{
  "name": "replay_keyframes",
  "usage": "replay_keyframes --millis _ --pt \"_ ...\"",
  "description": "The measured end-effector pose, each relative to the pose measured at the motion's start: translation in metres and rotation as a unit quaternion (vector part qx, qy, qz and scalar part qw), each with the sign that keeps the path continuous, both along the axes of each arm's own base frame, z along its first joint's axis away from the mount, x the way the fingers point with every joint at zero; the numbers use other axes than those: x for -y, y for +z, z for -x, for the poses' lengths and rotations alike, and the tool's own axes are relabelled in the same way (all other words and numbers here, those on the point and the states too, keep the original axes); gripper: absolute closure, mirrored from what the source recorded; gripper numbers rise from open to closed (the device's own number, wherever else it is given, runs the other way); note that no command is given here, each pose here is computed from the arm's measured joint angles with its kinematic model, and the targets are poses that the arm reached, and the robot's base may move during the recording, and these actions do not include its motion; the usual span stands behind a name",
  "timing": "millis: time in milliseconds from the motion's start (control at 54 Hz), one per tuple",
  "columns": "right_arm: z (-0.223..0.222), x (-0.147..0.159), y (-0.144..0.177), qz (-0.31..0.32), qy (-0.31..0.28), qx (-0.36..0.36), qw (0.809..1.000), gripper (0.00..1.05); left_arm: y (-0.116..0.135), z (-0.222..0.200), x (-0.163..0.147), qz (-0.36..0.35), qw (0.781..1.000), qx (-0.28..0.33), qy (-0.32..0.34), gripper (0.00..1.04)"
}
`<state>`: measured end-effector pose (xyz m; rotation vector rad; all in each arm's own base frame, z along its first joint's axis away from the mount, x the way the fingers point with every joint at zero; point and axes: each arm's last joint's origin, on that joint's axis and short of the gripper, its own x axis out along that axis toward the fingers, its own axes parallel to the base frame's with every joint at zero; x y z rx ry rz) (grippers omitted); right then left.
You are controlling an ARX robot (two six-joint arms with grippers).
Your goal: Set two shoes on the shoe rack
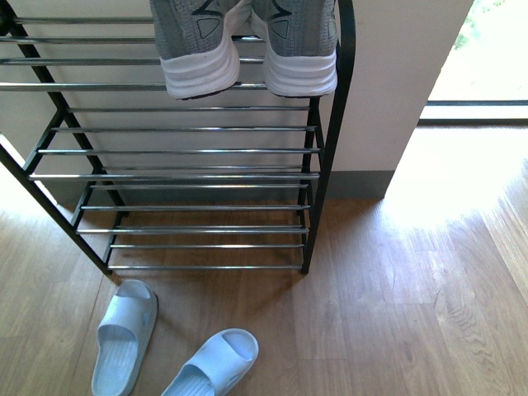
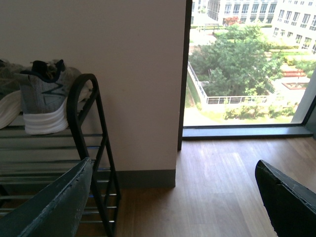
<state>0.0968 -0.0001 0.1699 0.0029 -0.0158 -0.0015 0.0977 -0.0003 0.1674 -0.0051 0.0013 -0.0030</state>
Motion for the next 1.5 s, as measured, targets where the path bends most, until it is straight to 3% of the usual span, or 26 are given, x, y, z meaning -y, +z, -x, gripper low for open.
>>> replay_keyframes --millis 241,1501 --pt "0.0000 0.0000 0.0000 0.000 0.000 0.000 1.000 0.09 0.0001 0.0000 0.0000 -0.001 1.000 0.000 0.000 0.08" --pt "0.0000 -0.0001 -0.0001 0.000 0.001 -0.001 1.000 0.09 0.0000 0.0000 -0.0001 0.000 1.000 0.000 0.001 0.09"
